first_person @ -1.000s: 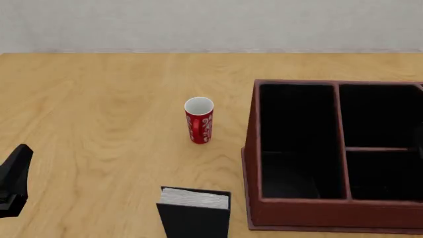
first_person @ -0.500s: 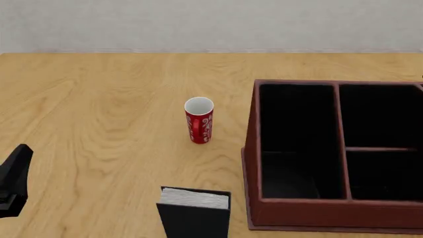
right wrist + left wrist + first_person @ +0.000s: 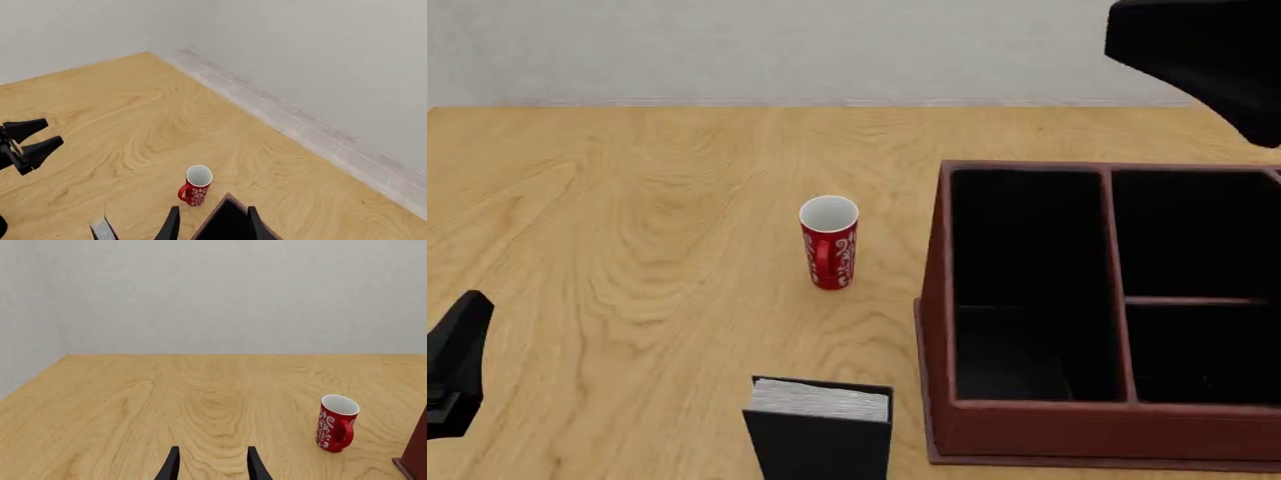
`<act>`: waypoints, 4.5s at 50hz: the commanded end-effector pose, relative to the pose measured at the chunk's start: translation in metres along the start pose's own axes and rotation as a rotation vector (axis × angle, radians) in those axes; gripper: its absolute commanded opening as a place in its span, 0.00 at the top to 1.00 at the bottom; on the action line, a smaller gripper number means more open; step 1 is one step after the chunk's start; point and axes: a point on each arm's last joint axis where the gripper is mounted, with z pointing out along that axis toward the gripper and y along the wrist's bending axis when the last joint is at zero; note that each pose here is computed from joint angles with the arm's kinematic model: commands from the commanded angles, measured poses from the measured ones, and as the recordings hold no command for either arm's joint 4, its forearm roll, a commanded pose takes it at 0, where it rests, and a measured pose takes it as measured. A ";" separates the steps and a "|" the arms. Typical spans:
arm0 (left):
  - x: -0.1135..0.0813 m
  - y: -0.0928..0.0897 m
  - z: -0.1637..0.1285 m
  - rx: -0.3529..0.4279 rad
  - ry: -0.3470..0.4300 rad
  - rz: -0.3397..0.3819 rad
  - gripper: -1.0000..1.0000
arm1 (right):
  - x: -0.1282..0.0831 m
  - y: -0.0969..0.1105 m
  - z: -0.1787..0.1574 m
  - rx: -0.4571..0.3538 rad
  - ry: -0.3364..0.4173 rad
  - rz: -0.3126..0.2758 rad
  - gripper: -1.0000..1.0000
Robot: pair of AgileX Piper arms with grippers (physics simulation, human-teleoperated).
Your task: Pick up the book and place it in the left compartment of the caddy.
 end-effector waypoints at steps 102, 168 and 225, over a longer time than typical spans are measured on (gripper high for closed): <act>0.000 0.000 0.000 0.000 0.000 0.000 0.00 | 0.063 0.098 0.132 -0.323 0.591 0.130 0.00; 0.000 0.000 0.000 0.000 0.000 0.000 0.00 | 0.114 0.128 0.149 -0.343 0.703 0.161 0.00; 0.000 0.000 0.000 0.000 0.000 0.000 0.00 | 0.155 0.144 0.173 -0.331 0.781 0.168 0.00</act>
